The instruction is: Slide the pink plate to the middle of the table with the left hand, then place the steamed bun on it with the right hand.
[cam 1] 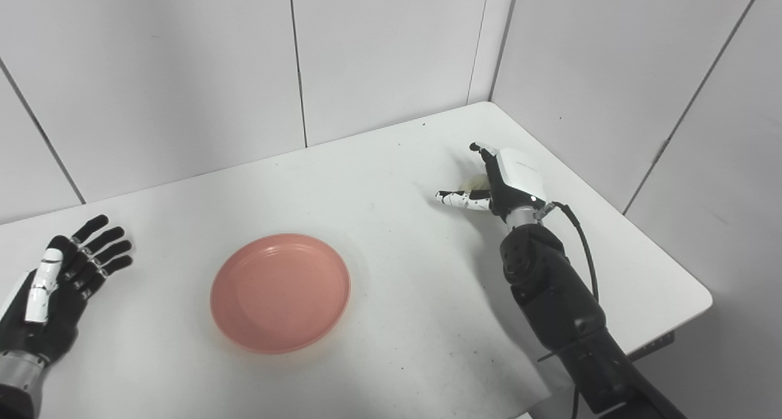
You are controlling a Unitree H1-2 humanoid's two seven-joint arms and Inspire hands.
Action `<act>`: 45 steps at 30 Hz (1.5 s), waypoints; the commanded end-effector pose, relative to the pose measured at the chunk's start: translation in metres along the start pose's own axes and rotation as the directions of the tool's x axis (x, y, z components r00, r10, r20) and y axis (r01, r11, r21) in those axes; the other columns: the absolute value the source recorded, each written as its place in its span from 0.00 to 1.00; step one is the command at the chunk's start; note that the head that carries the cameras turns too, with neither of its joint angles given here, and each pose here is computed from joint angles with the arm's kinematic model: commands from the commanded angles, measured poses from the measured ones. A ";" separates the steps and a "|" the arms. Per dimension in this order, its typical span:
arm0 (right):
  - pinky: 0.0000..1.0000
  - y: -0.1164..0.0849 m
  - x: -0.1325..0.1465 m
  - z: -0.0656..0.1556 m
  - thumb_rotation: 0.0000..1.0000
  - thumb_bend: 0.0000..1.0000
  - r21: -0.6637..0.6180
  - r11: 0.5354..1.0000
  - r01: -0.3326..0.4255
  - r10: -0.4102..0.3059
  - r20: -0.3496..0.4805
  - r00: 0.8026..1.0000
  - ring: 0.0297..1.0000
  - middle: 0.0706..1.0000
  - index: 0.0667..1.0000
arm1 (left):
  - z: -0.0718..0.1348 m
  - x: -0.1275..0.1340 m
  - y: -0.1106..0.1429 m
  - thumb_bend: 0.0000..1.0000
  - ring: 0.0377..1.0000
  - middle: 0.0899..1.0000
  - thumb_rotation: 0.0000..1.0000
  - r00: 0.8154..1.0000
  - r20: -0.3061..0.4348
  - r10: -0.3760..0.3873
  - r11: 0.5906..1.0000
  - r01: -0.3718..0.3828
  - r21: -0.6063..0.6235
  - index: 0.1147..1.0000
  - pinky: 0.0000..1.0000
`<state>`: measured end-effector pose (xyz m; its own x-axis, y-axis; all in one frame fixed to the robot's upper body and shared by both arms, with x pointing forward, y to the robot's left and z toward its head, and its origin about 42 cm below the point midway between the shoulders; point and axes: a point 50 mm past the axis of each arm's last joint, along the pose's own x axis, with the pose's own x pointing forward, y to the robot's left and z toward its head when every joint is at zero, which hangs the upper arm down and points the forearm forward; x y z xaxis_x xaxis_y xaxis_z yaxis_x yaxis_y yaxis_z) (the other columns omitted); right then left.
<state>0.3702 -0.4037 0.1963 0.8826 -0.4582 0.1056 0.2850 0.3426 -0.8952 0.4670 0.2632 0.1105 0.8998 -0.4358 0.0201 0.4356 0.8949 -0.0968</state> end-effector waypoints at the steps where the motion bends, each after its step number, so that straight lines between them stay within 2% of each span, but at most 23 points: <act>1: 0.76 -0.030 0.018 0.009 0.53 0.85 -0.029 0.996 0.089 -0.088 0.022 0.996 0.86 0.85 0.82 | -0.086 -0.066 -0.007 0.56 0.79 0.80 0.90 0.963 -0.267 0.043 0.987 -0.083 -0.137 0.80 0.79; 13: 0.77 -0.034 0.024 0.002 0.55 0.84 -0.072 0.996 0.044 -0.044 0.013 0.999 0.86 0.85 0.82 | -0.084 -0.067 -0.009 0.56 0.80 0.81 0.91 0.964 -0.263 0.036 0.987 -0.075 -0.139 0.80 0.79; 22: 0.76 -0.027 0.033 0.000 0.54 0.84 -0.080 0.997 -0.013 0.013 -0.002 1.000 0.86 0.85 0.81 | -0.082 -0.067 -0.010 0.56 0.80 0.81 0.90 0.965 -0.259 0.034 0.988 -0.072 -0.139 0.81 0.79; 26: 0.72 -0.023 0.035 0.002 0.49 0.84 -0.070 0.997 -0.016 0.017 0.012 1.000 0.83 0.83 0.79 | -0.081 -0.068 -0.010 0.56 0.80 0.81 0.90 0.965 -0.260 0.035 0.988 -0.073 -0.139 0.80 0.79; 30: 0.71 -0.019 0.038 0.004 0.48 0.84 -0.075 0.997 -0.034 0.035 0.016 0.999 0.83 0.83 0.79 | -0.080 -0.069 -0.010 0.56 0.80 0.81 0.90 0.966 -0.257 0.034 0.988 -0.071 -0.139 0.81 0.79; 45: 0.71 -0.016 0.045 0.005 0.45 0.81 -0.100 0.994 -0.049 0.050 0.014 0.999 0.82 0.82 0.78 | -0.079 -0.070 -0.011 0.56 0.80 0.81 0.90 0.966 -0.257 0.033 0.988 -0.069 -0.135 0.80 0.79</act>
<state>0.3974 -0.4197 0.1922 0.8969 -0.4421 -0.0052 0.1447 0.3048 -0.9414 0.4530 0.2719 0.1104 0.8993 -0.4369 0.0185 0.4365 0.8943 -0.0981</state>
